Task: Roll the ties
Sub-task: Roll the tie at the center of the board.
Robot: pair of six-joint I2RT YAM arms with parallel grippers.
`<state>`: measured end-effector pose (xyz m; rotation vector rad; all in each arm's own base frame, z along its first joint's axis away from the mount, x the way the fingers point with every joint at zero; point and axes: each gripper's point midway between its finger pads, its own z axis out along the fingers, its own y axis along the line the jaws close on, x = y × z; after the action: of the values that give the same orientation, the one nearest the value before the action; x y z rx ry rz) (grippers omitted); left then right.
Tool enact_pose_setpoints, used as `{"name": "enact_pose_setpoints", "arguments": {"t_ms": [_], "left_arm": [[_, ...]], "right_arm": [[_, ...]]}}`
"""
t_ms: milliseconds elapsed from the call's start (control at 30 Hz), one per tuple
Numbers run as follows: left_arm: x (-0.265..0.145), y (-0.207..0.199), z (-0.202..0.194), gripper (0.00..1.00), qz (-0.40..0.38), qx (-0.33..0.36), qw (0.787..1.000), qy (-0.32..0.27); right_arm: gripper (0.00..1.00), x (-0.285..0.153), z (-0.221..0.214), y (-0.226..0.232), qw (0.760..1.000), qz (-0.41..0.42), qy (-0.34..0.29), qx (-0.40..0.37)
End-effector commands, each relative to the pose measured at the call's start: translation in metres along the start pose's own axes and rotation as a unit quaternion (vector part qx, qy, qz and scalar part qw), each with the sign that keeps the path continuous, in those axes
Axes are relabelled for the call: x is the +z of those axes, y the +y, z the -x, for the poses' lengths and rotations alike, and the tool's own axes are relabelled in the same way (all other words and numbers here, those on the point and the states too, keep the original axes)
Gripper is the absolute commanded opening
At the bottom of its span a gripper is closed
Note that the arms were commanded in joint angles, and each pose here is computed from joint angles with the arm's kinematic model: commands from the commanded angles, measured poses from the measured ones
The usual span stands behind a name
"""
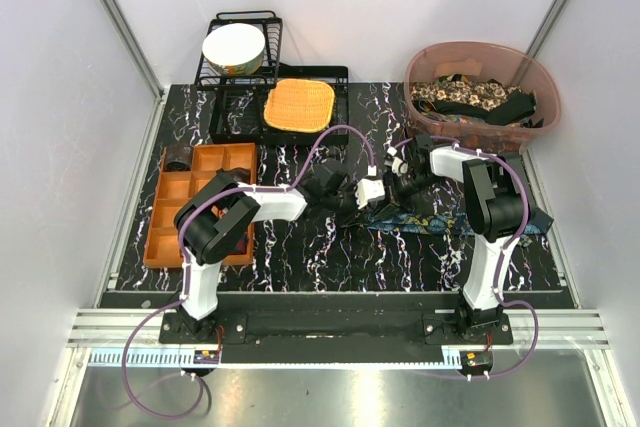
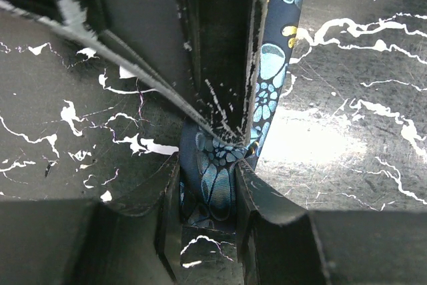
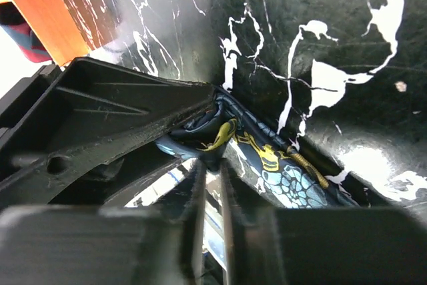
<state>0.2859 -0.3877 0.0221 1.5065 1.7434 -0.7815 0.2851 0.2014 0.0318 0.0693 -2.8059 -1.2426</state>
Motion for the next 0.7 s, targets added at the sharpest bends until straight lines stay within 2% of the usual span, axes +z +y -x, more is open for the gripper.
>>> {"name": "enact_pose_setpoints", "arguments": {"t_ms": [0, 100, 200, 333, 433, 667], "left_arm": [[-0.007, -0.012, -0.07, 0.27, 0.008, -0.064, 0.992, 0.112], [-0.007, -0.018, -0.066, 0.39, -0.006, -0.072, 0.993, 0.092], [-0.006, -0.017, -0.055, 0.5, -0.024, -0.089, 0.995, 0.048], [-0.006, -0.011, -0.038, 0.59, -0.037, -0.087, 0.995, -0.015], [-0.007, -0.008, -0.013, 0.62, -0.041, -0.062, 0.993, -0.086], [0.0, -0.009, 0.004, 0.69, -0.056, -0.043, 0.987, -0.146]], "right_arm": [[0.0, 0.0, 0.009, -0.002, 1.0, -0.016, -0.013, -0.015], [0.0, 0.002, 0.009, -0.018, 0.999, -0.053, -0.01, -0.009], [0.0, 0.005, 0.004, -0.032, 0.997, -0.081, 0.001, -0.001], [0.0, 0.008, 0.002, -0.047, 0.994, -0.109, 0.01, 0.007], [0.0, 0.009, 0.005, -0.053, 0.992, -0.123, 0.014, 0.005], [0.0, 0.011, 0.003, -0.058, 0.99, -0.137, 0.032, -0.011]]}}
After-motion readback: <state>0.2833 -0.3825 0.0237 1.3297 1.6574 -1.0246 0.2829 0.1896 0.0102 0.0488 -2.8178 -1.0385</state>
